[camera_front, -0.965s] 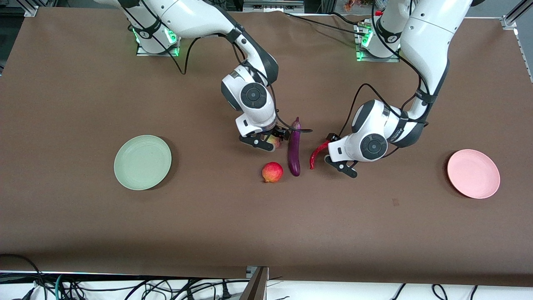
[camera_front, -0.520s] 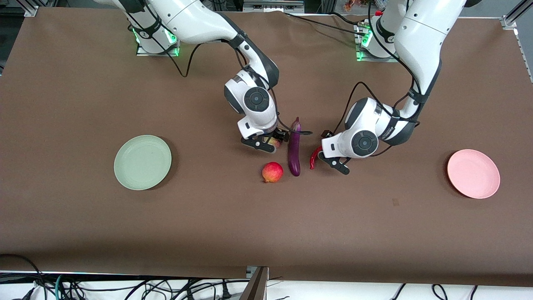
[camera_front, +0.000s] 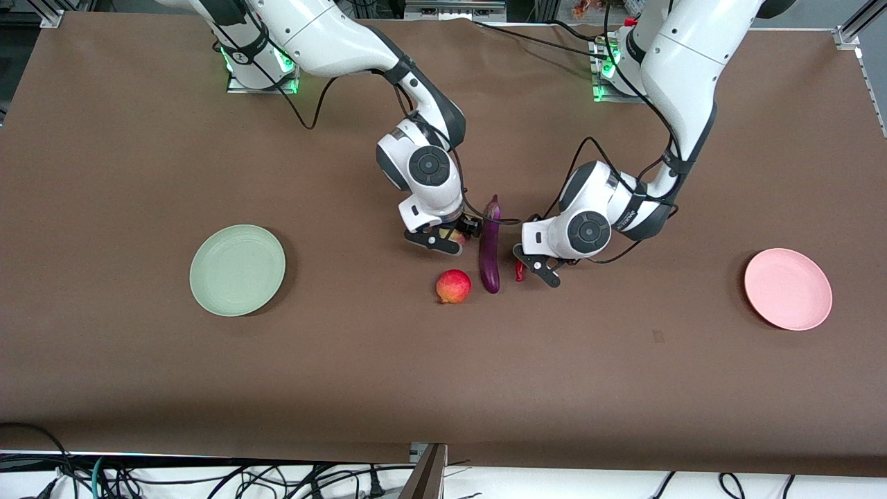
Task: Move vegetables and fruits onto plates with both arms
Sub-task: 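Grasp the peach with the right gripper while the left gripper grasps the chili, then place the peach on the green plate while the left gripper places the chili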
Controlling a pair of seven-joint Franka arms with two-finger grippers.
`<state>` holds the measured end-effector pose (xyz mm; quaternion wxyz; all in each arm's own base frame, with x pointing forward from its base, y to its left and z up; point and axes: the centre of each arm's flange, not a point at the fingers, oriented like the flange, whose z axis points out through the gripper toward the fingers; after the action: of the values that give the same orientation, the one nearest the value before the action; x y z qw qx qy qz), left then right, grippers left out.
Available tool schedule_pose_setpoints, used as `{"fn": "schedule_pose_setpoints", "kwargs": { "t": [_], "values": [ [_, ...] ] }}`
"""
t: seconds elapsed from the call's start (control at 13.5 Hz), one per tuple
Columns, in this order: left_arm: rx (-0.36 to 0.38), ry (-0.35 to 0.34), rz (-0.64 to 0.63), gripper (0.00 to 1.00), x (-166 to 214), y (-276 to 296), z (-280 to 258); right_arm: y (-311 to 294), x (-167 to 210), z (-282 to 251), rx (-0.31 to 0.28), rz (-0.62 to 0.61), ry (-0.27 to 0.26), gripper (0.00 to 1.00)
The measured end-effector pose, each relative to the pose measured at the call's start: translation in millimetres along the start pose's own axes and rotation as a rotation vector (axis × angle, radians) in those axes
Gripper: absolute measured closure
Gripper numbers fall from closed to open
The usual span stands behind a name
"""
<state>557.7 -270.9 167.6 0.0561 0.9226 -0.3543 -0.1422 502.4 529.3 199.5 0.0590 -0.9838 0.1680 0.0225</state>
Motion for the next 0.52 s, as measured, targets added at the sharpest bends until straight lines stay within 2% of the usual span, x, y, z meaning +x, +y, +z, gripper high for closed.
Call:
{"fn": "schedule_pose_setpoints", "kwargs": {
  "t": [0.15, 0.37, 0.52],
  "values": [
    [0.002, 0.003, 0.031, 0.41, -0.2, -3.3, 0.1, 0.5, 8.7, -11.0, -0.003, 0.007, 0.011, 0.3],
    [0.002, 0.004, 0.037, 0.74, -1.3, -6.9, -0.6, 19.6, 38.3, -59.7, -0.096, -0.01, -0.005, 0.3],
    [0.002, -0.003, 0.031, 0.75, -3.1, -10.3, -3.1, 45.2, 65.6, -108.1, -0.148, -0.067, -0.045, 0.3]
  ]
}}
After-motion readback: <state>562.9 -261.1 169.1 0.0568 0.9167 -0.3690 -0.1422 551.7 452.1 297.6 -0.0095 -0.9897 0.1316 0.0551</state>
